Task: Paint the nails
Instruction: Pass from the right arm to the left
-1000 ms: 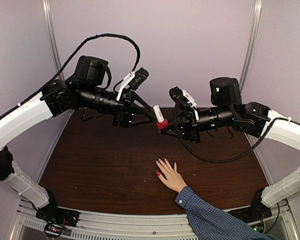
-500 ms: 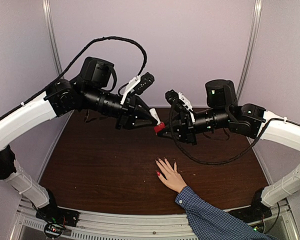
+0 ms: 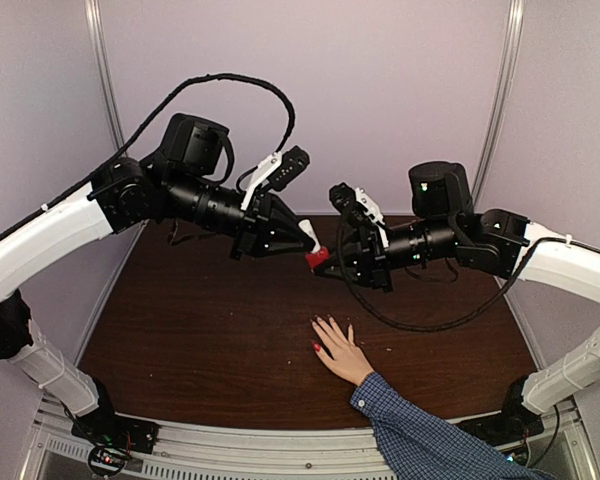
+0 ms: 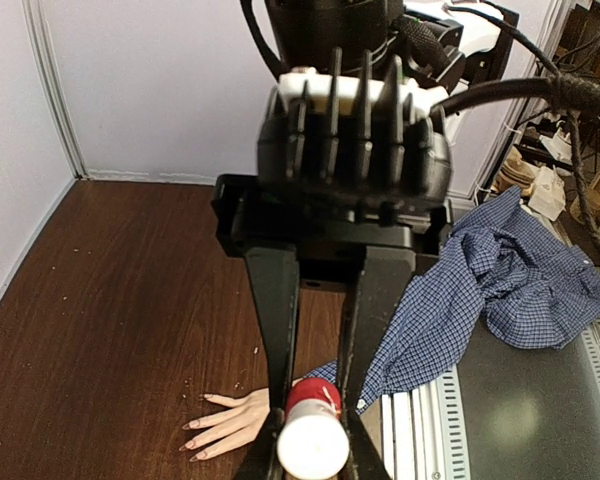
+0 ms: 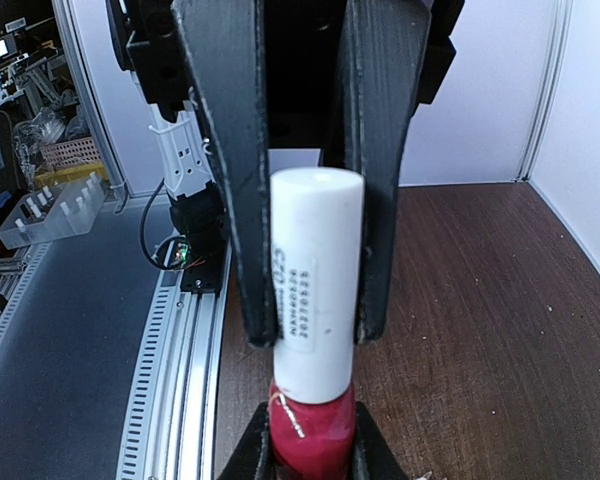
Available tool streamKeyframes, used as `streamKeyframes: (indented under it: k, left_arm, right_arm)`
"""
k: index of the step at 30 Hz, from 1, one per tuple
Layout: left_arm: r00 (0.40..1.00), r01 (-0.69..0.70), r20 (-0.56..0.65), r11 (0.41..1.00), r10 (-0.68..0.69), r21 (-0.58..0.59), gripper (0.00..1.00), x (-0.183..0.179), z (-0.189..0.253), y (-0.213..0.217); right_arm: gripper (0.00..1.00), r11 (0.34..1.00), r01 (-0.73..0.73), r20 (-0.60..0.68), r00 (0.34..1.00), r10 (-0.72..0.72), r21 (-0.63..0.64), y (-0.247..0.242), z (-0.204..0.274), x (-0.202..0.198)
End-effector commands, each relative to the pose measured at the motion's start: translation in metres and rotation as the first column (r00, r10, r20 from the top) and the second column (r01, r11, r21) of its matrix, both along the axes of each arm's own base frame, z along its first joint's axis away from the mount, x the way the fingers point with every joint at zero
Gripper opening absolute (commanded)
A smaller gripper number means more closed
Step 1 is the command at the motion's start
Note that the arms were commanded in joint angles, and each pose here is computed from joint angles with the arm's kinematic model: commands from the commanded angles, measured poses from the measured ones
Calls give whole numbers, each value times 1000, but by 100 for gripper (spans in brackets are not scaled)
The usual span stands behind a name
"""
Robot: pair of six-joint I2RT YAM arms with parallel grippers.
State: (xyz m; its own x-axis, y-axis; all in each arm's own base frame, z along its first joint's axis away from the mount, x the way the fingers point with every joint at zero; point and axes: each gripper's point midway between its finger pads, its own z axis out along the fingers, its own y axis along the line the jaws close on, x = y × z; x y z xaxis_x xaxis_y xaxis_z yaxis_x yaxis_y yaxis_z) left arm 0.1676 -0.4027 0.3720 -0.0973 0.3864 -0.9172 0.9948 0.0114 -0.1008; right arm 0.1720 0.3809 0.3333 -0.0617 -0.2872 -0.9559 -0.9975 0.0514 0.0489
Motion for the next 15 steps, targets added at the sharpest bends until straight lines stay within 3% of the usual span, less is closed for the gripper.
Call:
streamKeyframes:
  k: [1, 3, 7, 13, 15]
  left_arm:
    - [999, 20, 30, 999, -19, -42, 0, -2, 12, -5]
    - [999, -4, 38, 999, 5, -40, 0, 2, 9, -4]
    - [994, -76, 70, 996, 79, -43, 0, 14, 5, 0]
    - [983, -171, 66, 985, 173, -38, 0, 35, -3, 10]
    - [975, -208, 73, 978, 210, -32, 0, 44, -8, 13]
  right_arm:
    - [0, 1000, 2, 11, 1000, -2, 11, 2, 1, 0]
    - [4, 1000, 17, 9, 1000, -17, 11, 1, 0, 2]
    - [31, 999, 38, -2, 999, -38, 7, -3, -4, 7]
    - [53, 996, 84, -11, 996, -83, 11, -12, -7, 14]
    - [69, 994, 107, -15, 994, -107, 14, -17, -8, 18]
